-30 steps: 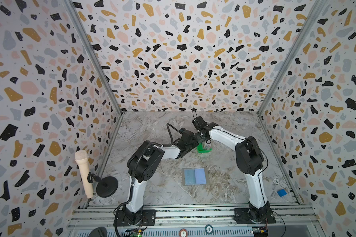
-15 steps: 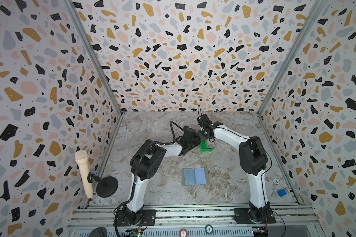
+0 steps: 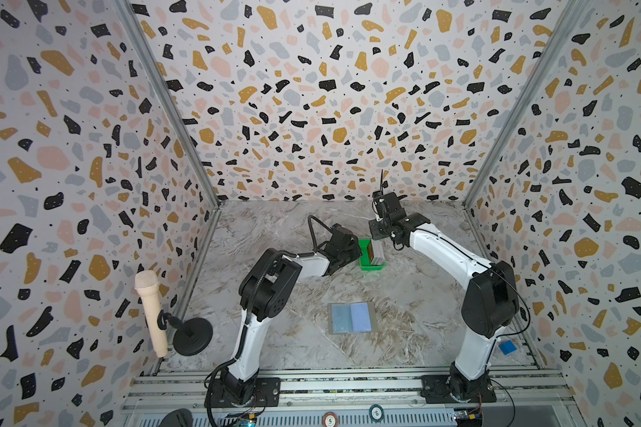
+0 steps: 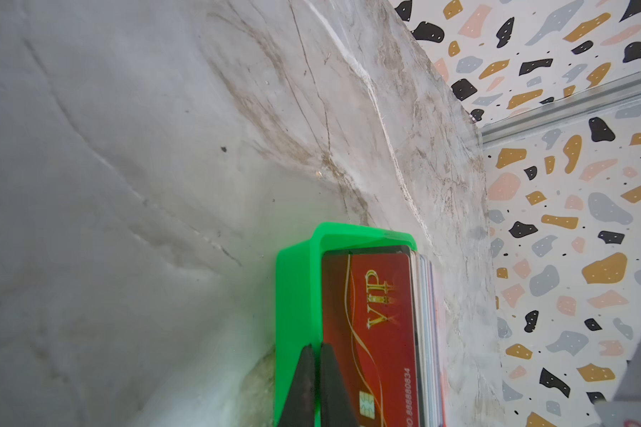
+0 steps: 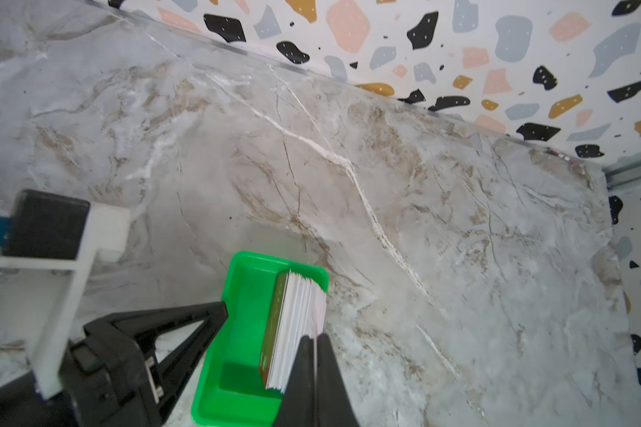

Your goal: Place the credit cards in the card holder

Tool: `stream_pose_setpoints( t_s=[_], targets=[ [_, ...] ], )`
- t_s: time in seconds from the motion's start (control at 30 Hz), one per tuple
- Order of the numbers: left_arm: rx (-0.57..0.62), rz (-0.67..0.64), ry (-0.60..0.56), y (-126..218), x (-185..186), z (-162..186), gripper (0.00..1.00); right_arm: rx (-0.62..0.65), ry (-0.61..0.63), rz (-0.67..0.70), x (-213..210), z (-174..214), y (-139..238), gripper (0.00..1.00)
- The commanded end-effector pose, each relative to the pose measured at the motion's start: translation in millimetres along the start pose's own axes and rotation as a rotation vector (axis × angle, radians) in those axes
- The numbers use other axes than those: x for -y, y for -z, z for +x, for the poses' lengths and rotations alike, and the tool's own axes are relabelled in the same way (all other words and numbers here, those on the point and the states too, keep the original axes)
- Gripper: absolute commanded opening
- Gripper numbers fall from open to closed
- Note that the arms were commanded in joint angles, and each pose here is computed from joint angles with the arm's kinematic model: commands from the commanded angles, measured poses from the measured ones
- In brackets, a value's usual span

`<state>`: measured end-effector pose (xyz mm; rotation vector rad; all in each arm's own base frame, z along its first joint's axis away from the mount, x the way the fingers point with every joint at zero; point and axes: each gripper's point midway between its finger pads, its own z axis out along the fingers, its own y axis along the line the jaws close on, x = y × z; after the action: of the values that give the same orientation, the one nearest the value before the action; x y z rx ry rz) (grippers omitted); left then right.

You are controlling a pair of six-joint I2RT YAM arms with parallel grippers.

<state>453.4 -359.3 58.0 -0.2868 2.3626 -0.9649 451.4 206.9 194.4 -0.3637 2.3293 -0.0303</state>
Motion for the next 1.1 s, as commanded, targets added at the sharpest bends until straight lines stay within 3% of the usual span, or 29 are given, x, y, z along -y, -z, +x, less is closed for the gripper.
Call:
stream_pose_setpoints(
  t_s=[0.0,0.3,0.5,0.77,1.07],
  targets=[
    [0.001,0.048,-0.038,9,15,-8,0.16,0.043,-0.038,-0.025,6,-4,28,0.00],
    [0.076,0.237,-0.106,80,75,-32,0.24,0.123,-0.089,-0.181,-2,3,81,0.00],
    [0.084,0.431,-0.114,140,91,-10,0.27,0.152,-0.099,-0.389,-27,8,106,0.00],
    [0.052,0.557,-0.095,168,80,21,0.31,0.152,-0.145,-0.468,-29,6,96,0.00],
    [0.119,0.819,-0.052,197,107,4,0.34,0.161,-0.148,-0.729,-52,3,118,0.00]
  ],
)
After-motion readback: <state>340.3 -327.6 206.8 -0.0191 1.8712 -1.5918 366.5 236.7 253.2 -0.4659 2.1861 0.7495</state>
